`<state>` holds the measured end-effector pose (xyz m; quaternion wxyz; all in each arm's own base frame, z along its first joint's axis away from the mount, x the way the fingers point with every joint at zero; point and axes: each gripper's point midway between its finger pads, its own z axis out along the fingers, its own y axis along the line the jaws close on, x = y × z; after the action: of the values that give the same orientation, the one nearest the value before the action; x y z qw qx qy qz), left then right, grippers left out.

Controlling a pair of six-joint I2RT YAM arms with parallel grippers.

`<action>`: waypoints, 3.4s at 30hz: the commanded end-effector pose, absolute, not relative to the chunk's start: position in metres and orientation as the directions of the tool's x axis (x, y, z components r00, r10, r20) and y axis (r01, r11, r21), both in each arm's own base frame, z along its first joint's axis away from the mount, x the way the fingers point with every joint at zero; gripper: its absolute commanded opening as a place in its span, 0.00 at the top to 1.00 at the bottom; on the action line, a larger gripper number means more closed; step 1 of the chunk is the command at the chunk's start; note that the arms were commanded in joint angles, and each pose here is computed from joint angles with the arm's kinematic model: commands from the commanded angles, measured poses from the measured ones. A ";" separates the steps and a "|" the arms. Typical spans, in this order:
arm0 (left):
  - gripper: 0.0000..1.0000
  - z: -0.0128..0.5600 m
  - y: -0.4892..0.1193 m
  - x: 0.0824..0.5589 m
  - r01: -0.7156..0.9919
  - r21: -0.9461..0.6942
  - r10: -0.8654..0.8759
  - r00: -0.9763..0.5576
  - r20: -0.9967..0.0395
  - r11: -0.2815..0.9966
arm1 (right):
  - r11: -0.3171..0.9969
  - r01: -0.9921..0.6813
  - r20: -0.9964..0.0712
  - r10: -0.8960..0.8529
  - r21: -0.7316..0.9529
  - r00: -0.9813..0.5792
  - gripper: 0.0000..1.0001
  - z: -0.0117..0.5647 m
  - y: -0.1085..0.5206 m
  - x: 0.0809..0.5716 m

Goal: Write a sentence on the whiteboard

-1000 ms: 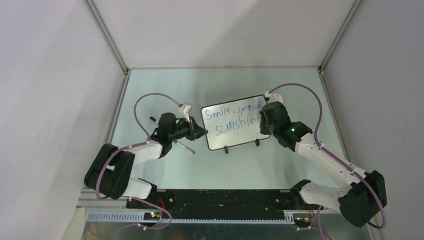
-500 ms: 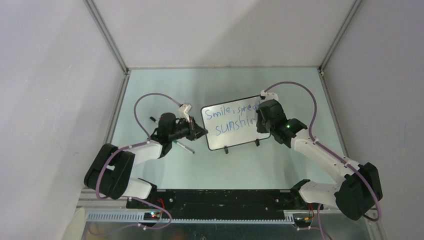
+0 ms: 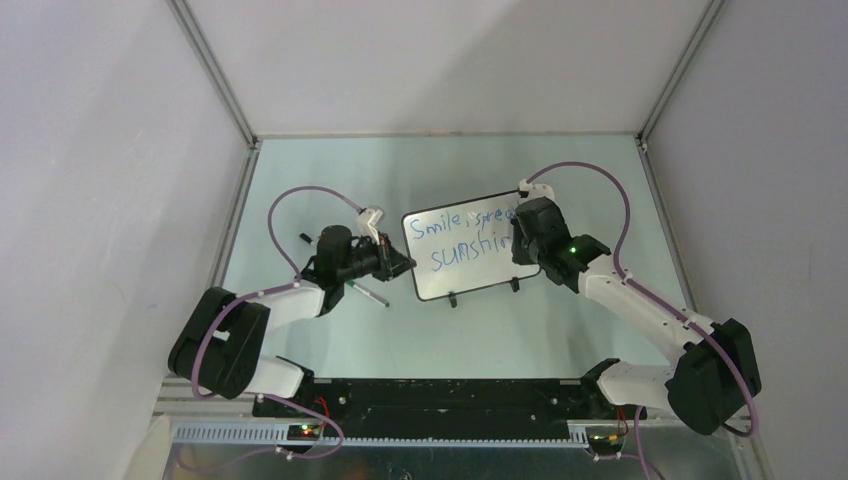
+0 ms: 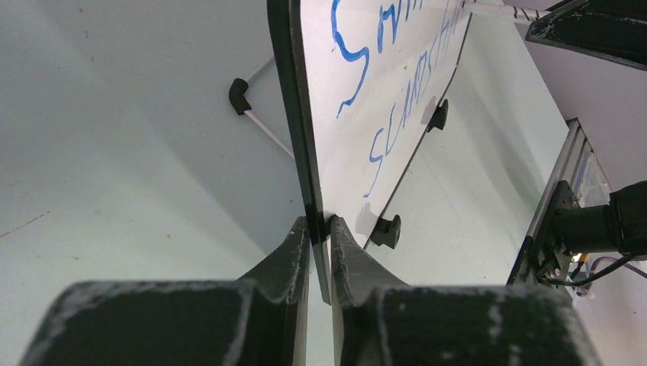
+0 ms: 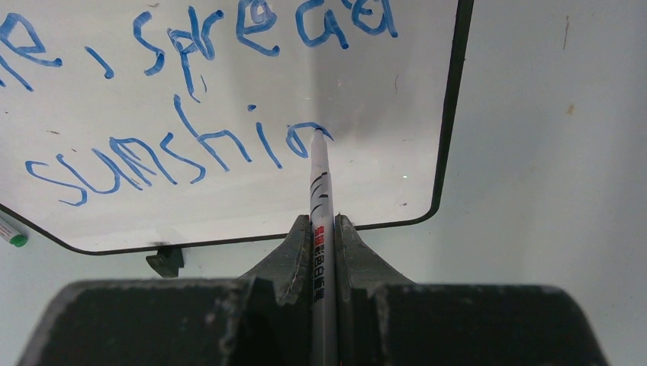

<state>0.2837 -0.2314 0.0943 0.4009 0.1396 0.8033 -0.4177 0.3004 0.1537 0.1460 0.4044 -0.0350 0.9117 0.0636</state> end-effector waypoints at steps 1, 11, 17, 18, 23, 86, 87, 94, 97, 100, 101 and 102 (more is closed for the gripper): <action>0.95 0.093 -0.228 0.287 0.563 -0.518 -0.084 -0.622 -0.779 0.644 | 0.994 -0.078 -0.773 0.014 0.082 -0.634 1.00 0.162 0.149 0.311; 0.94 0.093 -0.228 0.287 0.563 -0.518 -0.084 -0.621 -0.779 0.644 | 0.994 -0.075 -0.749 0.012 0.082 -0.662 1.00 0.147 0.145 0.300; 0.95 0.093 -0.228 0.287 0.563 -0.518 -0.084 -0.621 -0.779 0.644 | 0.993 -0.076 -0.738 0.013 0.086 -0.675 1.00 0.139 0.144 0.293; 0.94 0.093 -0.228 0.287 0.562 -0.518 -0.084 -0.622 -0.779 0.644 | 0.993 -0.075 -0.740 0.015 0.088 -0.673 1.00 0.140 0.144 0.293; 0.95 0.093 -0.228 0.288 0.563 -0.518 -0.085 -0.621 -0.779 0.644 | 0.993 -0.075 -0.746 0.017 0.090 -0.666 1.00 0.143 0.143 0.292; 0.94 0.094 -0.228 0.287 0.565 -0.516 -0.083 -0.618 -0.781 0.644 | 0.986 0.016 -0.784 0.141 0.165 -0.605 1.00 0.167 0.123 0.321; 0.94 0.094 -0.228 0.287 0.565 -0.516 -0.084 -0.618 -0.782 0.645 | 0.986 0.012 -0.786 0.142 0.169 -0.602 1.00 0.168 0.124 0.322; 0.95 0.093 -0.228 0.287 0.564 -0.515 -0.082 -0.620 -0.780 0.646 | 0.985 0.005 -0.789 0.141 0.172 -0.598 1.00 0.176 0.128 0.328; 0.95 0.094 -0.227 0.287 0.564 -0.512 -0.081 -0.617 -0.783 0.648 | 0.985 0.004 -0.790 0.141 0.172 -0.596 1.00 0.177 0.128 0.330; 0.94 0.093 -0.227 0.287 0.563 -0.513 -0.080 -0.619 -0.781 0.648 | 0.985 0.003 -0.793 0.142 0.174 -0.592 1.00 0.180 0.129 0.332; 0.94 0.093 -0.227 0.287 0.564 -0.512 -0.079 -0.619 -0.782 0.648 | 0.985 0.000 -0.793 0.139 0.173 -0.594 1.00 0.180 0.130 0.332; 0.94 0.093 -0.227 0.287 0.564 -0.512 -0.080 -0.619 -0.782 0.648 | 0.984 -0.001 -0.793 0.141 0.175 -0.592 1.00 0.181 0.130 0.333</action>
<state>0.2825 -0.2308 0.0949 0.3999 0.1389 0.8047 -0.4163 0.3193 0.1255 0.1600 0.4254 0.0336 0.9019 0.0670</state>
